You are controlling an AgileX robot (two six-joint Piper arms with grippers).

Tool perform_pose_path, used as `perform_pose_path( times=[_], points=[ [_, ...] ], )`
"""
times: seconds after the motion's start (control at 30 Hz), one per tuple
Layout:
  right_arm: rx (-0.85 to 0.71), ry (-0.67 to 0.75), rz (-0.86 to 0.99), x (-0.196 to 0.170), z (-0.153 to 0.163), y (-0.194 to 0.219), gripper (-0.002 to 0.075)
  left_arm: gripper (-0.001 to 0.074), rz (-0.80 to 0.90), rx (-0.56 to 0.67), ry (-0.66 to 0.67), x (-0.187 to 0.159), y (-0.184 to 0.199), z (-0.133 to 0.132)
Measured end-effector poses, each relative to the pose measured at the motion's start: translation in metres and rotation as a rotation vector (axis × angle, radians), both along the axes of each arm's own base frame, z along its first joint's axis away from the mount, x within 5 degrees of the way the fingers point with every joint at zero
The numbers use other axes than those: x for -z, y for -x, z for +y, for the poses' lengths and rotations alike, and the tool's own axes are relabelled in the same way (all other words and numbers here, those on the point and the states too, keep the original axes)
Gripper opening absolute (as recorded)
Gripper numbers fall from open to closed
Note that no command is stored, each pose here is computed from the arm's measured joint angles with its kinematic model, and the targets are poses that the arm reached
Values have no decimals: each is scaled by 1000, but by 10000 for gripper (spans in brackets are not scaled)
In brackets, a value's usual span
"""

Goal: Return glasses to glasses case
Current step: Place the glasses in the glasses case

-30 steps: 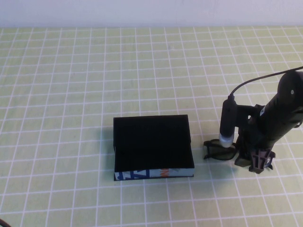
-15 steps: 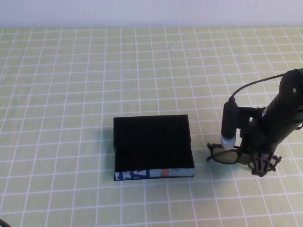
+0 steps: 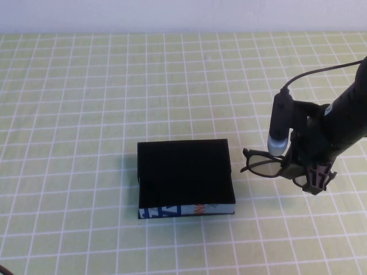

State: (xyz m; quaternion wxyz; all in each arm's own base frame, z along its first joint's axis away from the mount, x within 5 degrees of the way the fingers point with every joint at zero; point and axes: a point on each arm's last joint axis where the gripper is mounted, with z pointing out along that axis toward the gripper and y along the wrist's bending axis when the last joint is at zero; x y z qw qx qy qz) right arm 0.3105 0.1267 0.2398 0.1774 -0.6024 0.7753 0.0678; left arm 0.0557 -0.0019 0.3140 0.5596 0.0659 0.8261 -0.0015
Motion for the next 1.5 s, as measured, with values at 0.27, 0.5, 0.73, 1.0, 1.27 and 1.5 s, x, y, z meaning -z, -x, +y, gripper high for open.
perform_pose_path(
  times=[0.27,0.5,0.73,1.0,1.27,1.5],
  points=[
    [-12,-62,-7,-27,9,-6,56,-4,1,2,6,0,0,0],
    [-71,-105,-26,-47,49,4,56,-4,1,2,6,0,0,0],
    [-206,-97,-4,-43,108,9,55,-4,1,2,6,0,0,0],
    [-285,-80,28,-19,154,-3,55,-4,1,2,6,0,0,0],
    [-292,-50,66,6,164,-13,55,-4,4,3,10,0,0,-1],
    [-300,-15,66,13,163,-16,55,-4,5,3,9,0,0,-1]
  ],
)
